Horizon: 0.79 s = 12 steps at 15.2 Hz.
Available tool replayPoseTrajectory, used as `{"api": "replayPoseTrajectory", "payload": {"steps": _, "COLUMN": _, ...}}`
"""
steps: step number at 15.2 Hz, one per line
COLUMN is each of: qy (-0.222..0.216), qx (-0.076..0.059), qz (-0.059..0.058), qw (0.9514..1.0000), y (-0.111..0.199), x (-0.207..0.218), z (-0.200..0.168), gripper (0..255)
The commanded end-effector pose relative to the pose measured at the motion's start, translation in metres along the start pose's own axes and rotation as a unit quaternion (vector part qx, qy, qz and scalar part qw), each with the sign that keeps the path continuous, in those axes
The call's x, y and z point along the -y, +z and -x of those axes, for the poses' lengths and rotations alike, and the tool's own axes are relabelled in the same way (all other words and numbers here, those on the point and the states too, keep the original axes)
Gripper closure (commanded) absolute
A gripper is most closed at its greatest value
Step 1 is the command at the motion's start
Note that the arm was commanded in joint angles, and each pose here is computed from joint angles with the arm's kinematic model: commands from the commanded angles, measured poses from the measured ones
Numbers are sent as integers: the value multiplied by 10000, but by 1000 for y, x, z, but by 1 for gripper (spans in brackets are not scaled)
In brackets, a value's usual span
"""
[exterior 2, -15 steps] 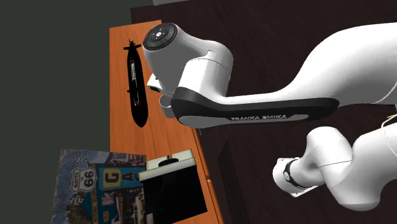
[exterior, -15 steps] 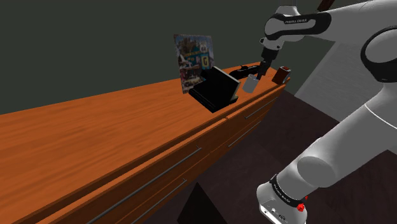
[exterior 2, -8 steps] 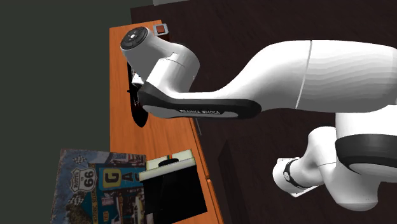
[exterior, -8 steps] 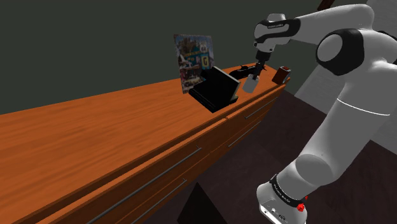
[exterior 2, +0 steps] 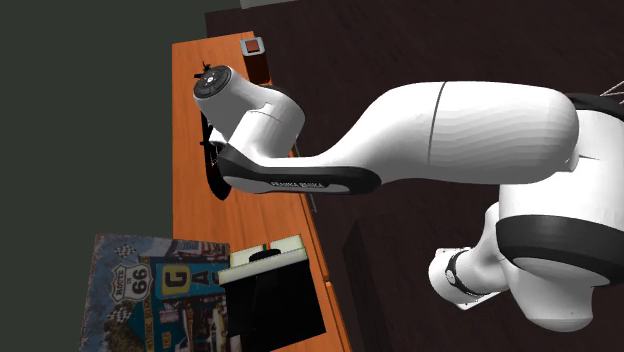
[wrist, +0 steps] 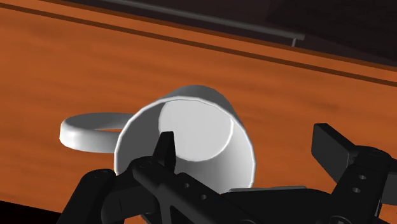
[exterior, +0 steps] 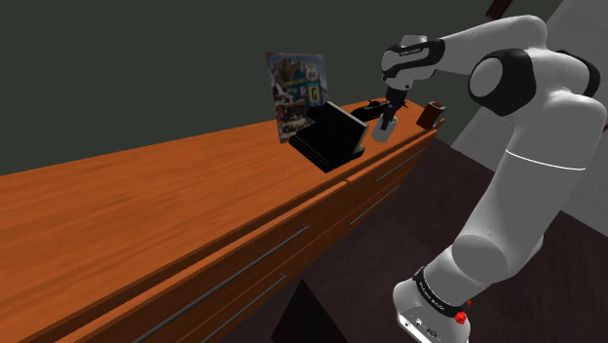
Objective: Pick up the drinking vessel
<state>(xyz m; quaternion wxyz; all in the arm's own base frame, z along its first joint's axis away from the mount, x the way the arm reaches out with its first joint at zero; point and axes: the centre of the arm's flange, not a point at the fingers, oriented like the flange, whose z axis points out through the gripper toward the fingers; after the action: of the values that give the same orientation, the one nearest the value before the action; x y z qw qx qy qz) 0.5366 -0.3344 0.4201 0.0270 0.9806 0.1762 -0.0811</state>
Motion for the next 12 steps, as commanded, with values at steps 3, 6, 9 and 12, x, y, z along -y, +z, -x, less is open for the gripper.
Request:
{"api": "replayPoseTrajectory", "payload": {"steps": 3, "qy": 0, "qx": -1, "qz": 1, "qw": 10000, "y": 7, "x": 0, "z": -2, "gripper": 255}}
{"api": "replayPoseTrajectory", "payload": {"steps": 6, "qy": 0, "qx": -1, "qz": 1, "qw": 10000, "y": 7, "x": 0, "z": -2, "gripper": 255}}
{"api": "replayPoseTrajectory", "payload": {"steps": 9, "qy": 0, "qx": -1, "qz": 1, "qw": 10000, "y": 7, "x": 0, "z": -2, "gripper": 255}}
{"api": "replayPoseTrajectory", "payload": {"steps": 12, "qy": 0, "qx": -1, "qz": 1, "qw": 10000, "y": 8, "x": 0, "z": -2, "gripper": 255}}
